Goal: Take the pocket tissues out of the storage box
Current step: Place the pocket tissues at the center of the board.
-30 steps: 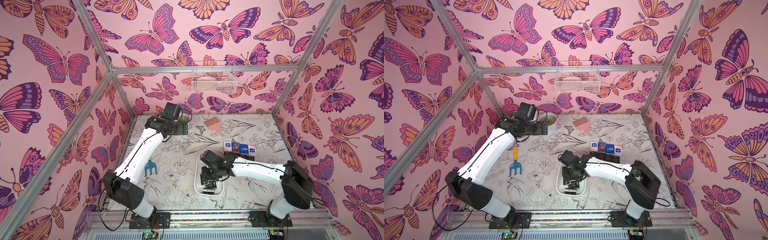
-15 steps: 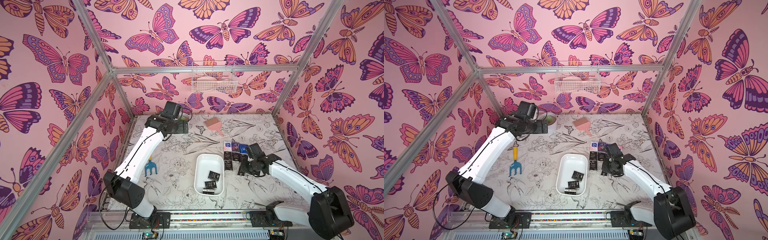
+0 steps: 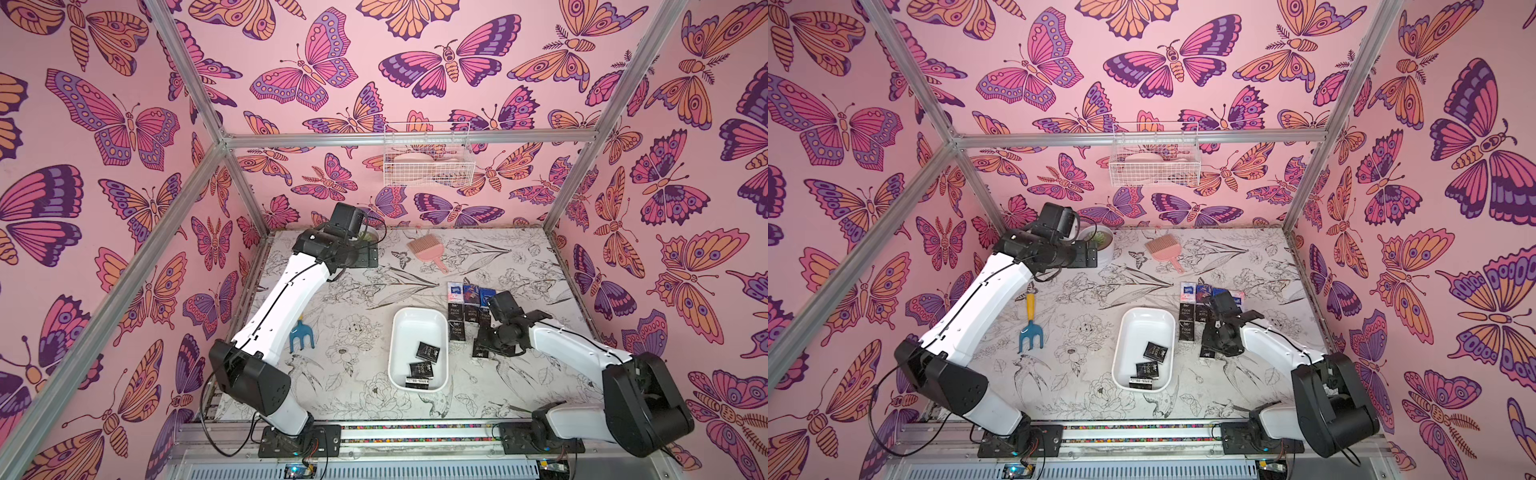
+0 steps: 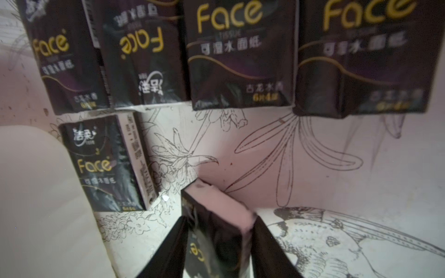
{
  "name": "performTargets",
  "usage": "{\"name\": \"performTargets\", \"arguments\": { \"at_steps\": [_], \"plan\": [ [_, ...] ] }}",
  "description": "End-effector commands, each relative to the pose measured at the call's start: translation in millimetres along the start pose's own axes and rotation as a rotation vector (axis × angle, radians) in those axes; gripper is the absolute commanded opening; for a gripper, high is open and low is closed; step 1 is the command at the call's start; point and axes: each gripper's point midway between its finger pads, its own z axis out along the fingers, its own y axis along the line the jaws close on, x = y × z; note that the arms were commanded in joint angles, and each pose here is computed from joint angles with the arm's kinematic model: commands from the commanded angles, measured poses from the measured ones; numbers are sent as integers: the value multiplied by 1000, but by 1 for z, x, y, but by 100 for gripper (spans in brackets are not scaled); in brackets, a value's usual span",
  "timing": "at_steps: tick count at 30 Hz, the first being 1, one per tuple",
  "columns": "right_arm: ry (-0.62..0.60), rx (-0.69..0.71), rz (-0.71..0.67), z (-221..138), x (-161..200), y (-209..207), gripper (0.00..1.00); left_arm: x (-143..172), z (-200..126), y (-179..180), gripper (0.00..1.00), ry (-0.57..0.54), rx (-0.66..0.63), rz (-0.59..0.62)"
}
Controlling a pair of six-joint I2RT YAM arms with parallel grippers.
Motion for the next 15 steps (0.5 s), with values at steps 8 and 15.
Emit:
{"name": "performTargets", "arguments": {
  "at_steps": [8, 15],
  "plan": [
    [-11, 51, 29, -17, 8, -16, 50, -1, -1, -3, 100, 5, 3, 15],
    [13, 35, 57, -4, 20, -20, 34, -1, -3, -2, 100, 3, 2, 17]
  ]
}}
